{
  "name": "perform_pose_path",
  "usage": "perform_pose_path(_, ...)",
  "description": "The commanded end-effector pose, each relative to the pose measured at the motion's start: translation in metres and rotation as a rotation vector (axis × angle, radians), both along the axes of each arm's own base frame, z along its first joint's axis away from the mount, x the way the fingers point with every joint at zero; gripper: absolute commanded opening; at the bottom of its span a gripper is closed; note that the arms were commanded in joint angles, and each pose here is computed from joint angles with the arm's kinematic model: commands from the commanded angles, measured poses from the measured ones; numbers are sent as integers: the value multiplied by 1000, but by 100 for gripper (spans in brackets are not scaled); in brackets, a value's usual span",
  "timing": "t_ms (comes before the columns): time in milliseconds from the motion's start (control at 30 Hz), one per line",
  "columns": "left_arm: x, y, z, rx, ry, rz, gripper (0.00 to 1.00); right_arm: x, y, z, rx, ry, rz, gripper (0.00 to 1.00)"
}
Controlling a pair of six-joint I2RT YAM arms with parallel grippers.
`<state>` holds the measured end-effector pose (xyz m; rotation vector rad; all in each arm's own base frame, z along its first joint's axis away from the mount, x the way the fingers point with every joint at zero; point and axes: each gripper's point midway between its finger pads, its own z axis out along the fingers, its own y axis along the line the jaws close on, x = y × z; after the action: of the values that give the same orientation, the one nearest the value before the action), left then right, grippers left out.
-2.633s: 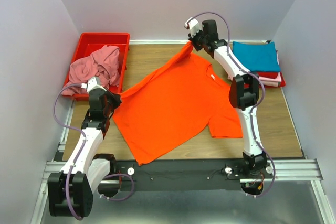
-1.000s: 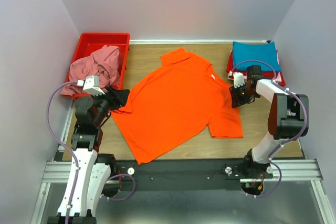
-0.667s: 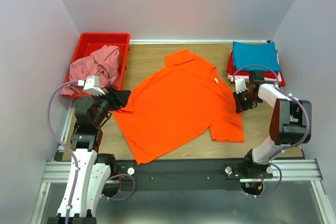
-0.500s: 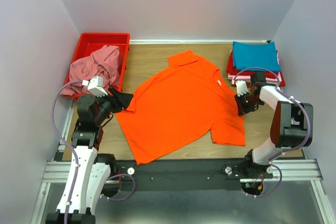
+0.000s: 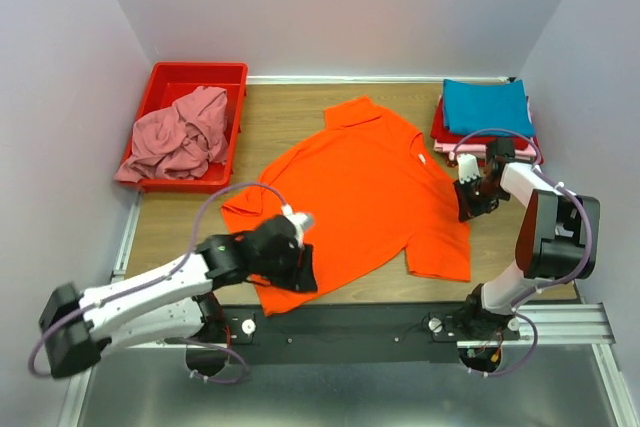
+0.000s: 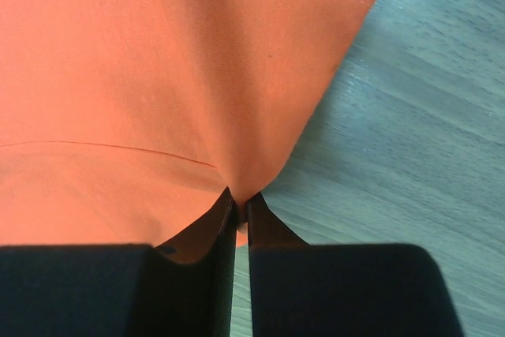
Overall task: Fold and stack the t-shirts
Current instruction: Flatten the tshirt out
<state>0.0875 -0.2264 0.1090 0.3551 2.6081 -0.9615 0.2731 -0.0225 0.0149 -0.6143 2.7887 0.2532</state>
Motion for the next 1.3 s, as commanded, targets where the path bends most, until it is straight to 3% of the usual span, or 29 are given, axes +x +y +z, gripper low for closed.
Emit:
perform_pose_path(0, -34, 10, -32, 268, 61, -15, 55, -3, -5, -4, 8, 23, 2, 15)
perform_pose_path(200, -43, 24, -72, 624, 17, -74, 56, -9, -10, -7, 9, 33, 0, 15)
perform_pose_path(567, -21, 19, -91, 796, -76, -86, 52, -17, -12, -10, 9, 40, 16, 15)
perform_pose_path(700, -22, 18, -98, 818, -67, -112, 37, -19, -14, -11, 1, 41, 20, 14)
perform_pose_path(867, -33, 13, -101, 789, -32, -154, 8, -25, -20, -11, -24, 45, 30, 13)
perform_pose_path(1267, -97, -18, -91, 657, 59, -356, 3, -53, -45, -4, -170, 63, 62, 2)
